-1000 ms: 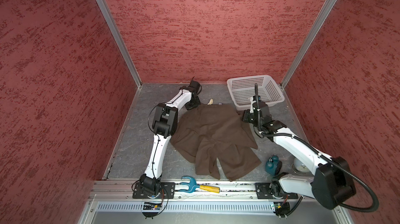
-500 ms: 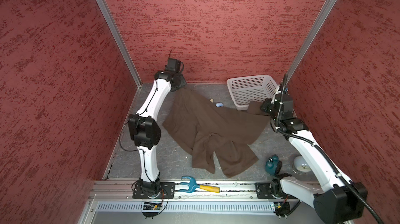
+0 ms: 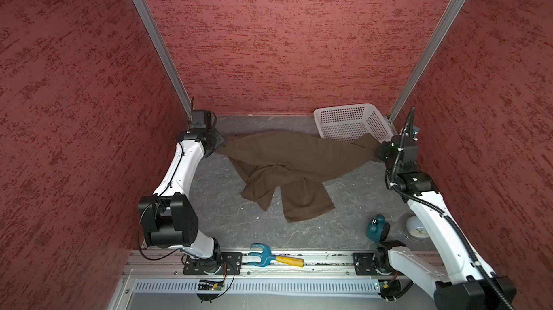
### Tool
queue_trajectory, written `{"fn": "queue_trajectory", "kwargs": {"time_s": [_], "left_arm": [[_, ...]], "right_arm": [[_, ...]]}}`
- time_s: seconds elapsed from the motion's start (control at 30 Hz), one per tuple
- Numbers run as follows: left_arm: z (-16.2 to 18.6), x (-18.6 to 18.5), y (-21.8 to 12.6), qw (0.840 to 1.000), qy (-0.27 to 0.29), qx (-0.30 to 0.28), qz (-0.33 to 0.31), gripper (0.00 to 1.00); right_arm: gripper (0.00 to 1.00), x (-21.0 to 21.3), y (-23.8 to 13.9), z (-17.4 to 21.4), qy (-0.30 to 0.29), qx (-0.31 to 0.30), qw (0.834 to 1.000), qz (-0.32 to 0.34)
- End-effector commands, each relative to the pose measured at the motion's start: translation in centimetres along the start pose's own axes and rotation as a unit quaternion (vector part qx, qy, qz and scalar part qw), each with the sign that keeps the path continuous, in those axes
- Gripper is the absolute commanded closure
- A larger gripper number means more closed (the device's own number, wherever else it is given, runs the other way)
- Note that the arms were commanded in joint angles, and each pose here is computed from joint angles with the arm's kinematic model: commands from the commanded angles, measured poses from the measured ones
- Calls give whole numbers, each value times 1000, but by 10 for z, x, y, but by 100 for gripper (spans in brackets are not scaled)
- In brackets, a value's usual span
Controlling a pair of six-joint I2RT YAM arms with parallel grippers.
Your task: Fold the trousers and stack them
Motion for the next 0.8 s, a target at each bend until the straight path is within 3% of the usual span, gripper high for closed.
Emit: {"fn": "queue_trajectory", "kwargs": {"time_s": [0.0, 0.07, 0.1, 0.2, 0.27, 0.3, 0.4, 0.47, 0.57, 0.77], "left_arm": [[1, 8, -2, 999, -22, -5, 26, 100], [10, 24, 9, 999, -38, 11, 15, 100], [14, 30, 15, 999, -48, 20, 16, 100], [22, 33, 25, 996, -60, 49, 39, 100], [21, 25, 23, 995, -60, 56, 56, 92], [18, 20, 20, 994, -57, 57, 68, 83], [10, 1, 6, 994, -46, 45, 90, 35], [8, -11, -3, 994, -35, 35, 95, 17], [14, -32, -8, 996, -5, 26, 90, 6], [53, -63, 29, 994, 64, 75, 56, 4]], "right_arm": [[100, -20, 4, 21, 34, 25, 998, 37], [100, -26, 10, 38, 38, 48, 997, 48], [93, -28, 13, 47, 38, 61, 996, 51], [58, -20, 24, 62, 11, 101, 994, 29], [48, -16, 30, 62, -11, 121, 992, 27], [45, -15, 31, 61, -22, 128, 991, 29], [47, -5, 34, 54, -47, 128, 991, 2], [49, 11, 36, 56, -53, 138, 988, -47], [45, 40, 43, 74, -63, 170, 977, -111], [30, 90, 53, 132, -150, 233, 946, -168]]}}
Point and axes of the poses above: each gripper's point midway between its finger pads, its own y axis out along the fingers, its own x axis along the line the jaws close on, z = x × y, the point moved 3 cm from there along -y, back along the fingers, and after that the axes turned 7 degrees about -y, right-handed, at the moved point
